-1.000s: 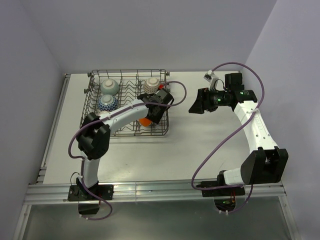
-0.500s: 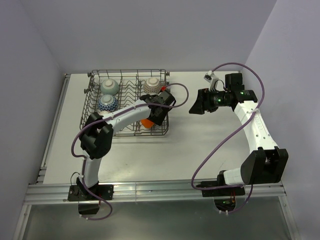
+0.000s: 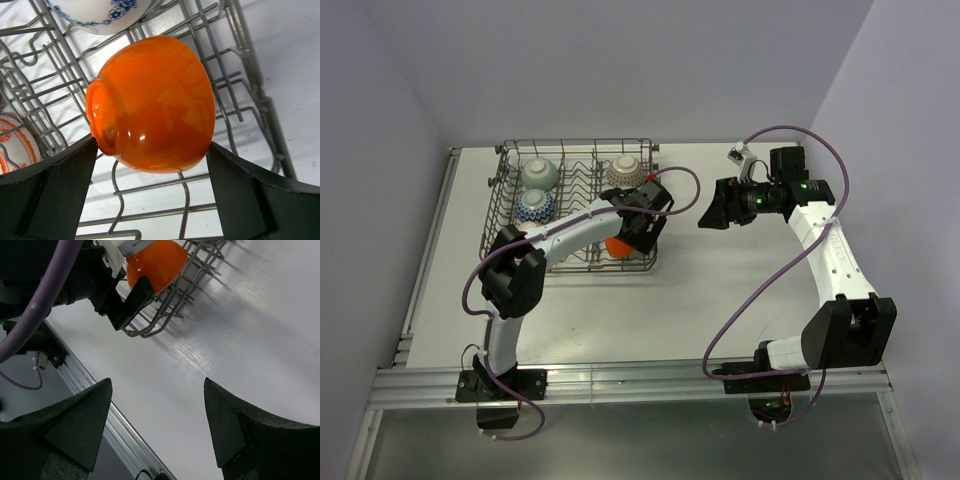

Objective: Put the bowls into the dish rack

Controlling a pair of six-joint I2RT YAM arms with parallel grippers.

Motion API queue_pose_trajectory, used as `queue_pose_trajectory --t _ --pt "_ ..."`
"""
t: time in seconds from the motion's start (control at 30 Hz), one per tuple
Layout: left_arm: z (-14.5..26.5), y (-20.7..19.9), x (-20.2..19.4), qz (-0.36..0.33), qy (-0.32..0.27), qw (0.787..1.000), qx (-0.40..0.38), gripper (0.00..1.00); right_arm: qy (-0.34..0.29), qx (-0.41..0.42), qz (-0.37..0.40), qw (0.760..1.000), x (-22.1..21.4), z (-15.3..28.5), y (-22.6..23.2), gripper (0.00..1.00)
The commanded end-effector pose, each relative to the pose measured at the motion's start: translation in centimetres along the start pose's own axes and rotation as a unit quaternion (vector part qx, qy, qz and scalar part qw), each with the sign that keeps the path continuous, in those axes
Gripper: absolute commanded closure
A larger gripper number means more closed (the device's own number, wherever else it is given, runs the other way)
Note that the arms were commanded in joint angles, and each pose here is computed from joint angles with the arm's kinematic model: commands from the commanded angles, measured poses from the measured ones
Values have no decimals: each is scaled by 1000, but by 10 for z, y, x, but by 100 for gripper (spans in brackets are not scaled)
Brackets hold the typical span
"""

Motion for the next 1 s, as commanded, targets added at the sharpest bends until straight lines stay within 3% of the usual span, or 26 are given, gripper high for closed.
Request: queue_pose_trajectory --t 0.0,0.03,0.33,0.6,0.8,0.87,0.97 --pt "29 4 17 10 -47 998 -34 5 -12 4 15 1000 0 8 6 19" --pt "31 4 18 8 -50 998 -40 1 -13 4 16 1000 0 8 6 19" --pt "42 3 17 5 -62 995 -78 1 -14 4 18 1000 1 8 7 18" --pt "76 29 20 30 -116 984 -135 1 -18 5 21 1000 3 9 8 18" --pt "109 77 22 72 -186 947 -250 0 -29 4 28 999 9 13 12 15" --pt "123 95 22 81 -214 934 -276 1 -35 1 32 999 12 16 14 0" --pt "138 138 17 114 -264 916 -280 0 -43 -4 36 998 15 17 16 0"
Point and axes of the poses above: each gripper's point midway between its finger pads, its own z axis back along the fingers, its own y axis along the line the jaws close on, x = y × z, the point moved 10 cm from there along z, back along the fingers, and after that the axes turned 9 degrees about -z, right-handed, at the moved point
